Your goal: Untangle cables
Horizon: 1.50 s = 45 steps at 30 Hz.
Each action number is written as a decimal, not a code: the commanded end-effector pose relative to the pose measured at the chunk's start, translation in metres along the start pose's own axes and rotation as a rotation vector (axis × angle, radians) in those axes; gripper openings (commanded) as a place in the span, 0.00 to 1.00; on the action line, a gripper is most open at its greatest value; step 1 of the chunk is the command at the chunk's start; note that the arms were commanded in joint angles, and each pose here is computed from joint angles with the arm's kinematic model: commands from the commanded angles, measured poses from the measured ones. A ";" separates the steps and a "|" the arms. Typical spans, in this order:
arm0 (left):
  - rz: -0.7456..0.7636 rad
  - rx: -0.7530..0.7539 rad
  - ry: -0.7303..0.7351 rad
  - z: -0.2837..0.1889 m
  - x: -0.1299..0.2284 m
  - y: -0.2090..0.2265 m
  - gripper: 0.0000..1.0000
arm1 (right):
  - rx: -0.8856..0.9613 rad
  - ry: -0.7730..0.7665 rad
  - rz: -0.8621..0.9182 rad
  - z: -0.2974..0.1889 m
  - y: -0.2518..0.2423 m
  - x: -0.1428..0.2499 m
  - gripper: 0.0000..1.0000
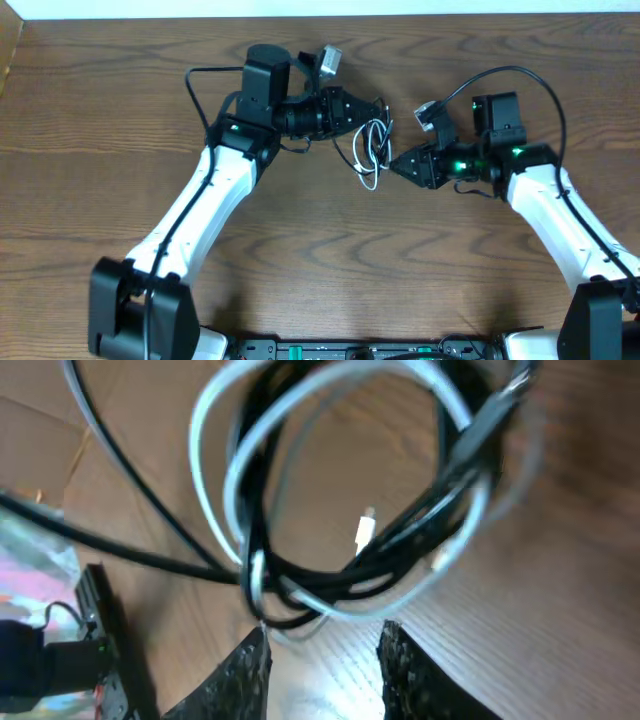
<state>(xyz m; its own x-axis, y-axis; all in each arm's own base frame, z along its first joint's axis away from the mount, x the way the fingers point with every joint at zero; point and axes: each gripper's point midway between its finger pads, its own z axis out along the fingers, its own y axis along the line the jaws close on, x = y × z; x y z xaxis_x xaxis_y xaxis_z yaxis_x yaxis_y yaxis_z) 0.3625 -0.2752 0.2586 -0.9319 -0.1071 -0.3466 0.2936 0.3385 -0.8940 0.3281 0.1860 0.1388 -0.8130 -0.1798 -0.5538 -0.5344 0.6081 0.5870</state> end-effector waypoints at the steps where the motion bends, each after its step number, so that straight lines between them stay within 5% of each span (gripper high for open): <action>1: 0.059 0.061 -0.006 -0.013 0.002 -0.036 0.08 | -0.065 0.000 0.036 0.012 0.015 0.006 0.33; 21: 0.103 -0.009 -0.024 -0.003 0.008 -0.031 0.08 | -0.142 -0.131 -0.023 0.014 0.033 -0.031 0.31; 30: 0.104 -0.090 -0.045 -0.004 0.007 -0.014 0.08 | -0.152 -0.128 -0.007 0.015 0.037 -0.031 0.48; 36: 0.081 -0.075 -0.037 -0.004 0.008 -0.016 0.08 | -0.061 -0.115 -0.026 0.032 0.038 -0.028 0.49; 40: 0.080 -0.074 -0.035 -0.004 0.008 -0.017 0.08 | 0.003 -0.108 -0.051 0.043 0.040 -0.025 0.45; 43: 0.077 -0.073 -0.035 -0.004 0.009 -0.017 0.08 | 0.029 -0.112 -0.038 0.044 0.037 -0.026 0.30; 45: 0.077 -0.073 -0.036 -0.004 0.008 -0.017 0.08 | 0.030 -0.113 -0.033 0.044 0.036 -0.026 0.01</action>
<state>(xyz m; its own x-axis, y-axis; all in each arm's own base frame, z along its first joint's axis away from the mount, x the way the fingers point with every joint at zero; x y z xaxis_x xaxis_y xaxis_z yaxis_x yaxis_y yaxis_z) 0.3531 -0.2760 0.2568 -0.9069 -0.1144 -0.4056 0.3194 0.4412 -0.8386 0.3385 0.2487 0.1528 -0.7576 -0.1197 -0.6417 -0.5703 0.5996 0.5615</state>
